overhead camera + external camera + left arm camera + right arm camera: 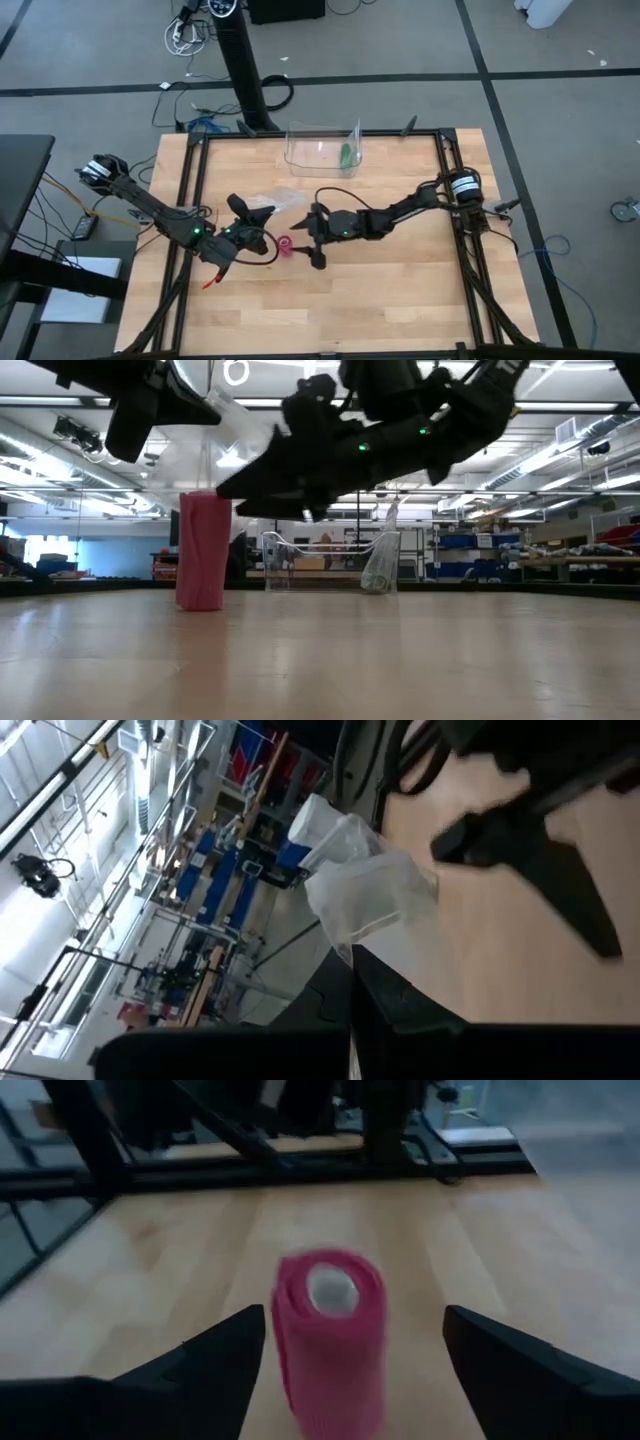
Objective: Roll bandage
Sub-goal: Put the pink bandage into the transparent zip bag
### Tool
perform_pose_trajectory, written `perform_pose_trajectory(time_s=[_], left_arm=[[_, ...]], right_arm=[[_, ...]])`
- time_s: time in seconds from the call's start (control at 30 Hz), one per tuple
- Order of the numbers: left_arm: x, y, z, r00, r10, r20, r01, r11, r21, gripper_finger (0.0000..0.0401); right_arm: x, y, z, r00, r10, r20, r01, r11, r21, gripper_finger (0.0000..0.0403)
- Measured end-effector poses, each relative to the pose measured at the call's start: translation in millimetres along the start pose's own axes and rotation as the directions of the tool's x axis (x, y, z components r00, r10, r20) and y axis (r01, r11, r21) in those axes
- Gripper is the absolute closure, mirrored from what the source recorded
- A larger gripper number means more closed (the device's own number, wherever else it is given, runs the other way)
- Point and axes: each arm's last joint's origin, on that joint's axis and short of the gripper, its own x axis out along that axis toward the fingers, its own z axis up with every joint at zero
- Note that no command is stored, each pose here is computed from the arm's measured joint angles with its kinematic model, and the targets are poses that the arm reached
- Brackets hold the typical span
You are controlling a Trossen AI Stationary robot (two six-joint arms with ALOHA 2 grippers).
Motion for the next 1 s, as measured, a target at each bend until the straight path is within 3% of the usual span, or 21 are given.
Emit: perform_pose_trajectory(time_s=[0.27, 0.47, 0.63, 0.87, 1.0], left_arm=[[0.0, 0.3, 0.3, 1.0, 0.001, 0.001, -0.001, 1.0, -0.022, 0.04], [0.0, 0.2, 0.2, 1.0, 0.0, 0.0, 0.0, 0.999, -0.039, 0.04], [0.0, -0.3, -0.5, 1.0, -0.002, -0.003, 0.002, 0.998, -0.059, 0.04], [0.0, 0.2, 0.3, 1.0, 0.001, 0.0, -0.001, 0.997, -0.083, 0.04], [0.0, -0.1, 0.2, 1.0, -0.006, 0.004, 0.007, 0.989, -0.149, 0.04]], right_arm=[[23.8, 1.3, -0.1, 0.998, 0.055, 0.0, -0.055, 0.998, 0.039, 0.0063], [31.2, 2.0, -1.0, 0.998, 0.053, -0.031, -0.052, 0.998, 0.021, 0.0076], [30.6, 2.1, -0.5, 0.999, 0.024, -0.032, -0.023, 1.0, 0.007, 0.015], [30.1, 4.4, 0.3, 0.999, 0.03, -0.029, -0.03, 0.999, -0.013, 0.0345], [19.4, 21.9, 14.7, 0.997, 0.067, -0.033, -0.069, 0.996, -0.058, 0.0351]])
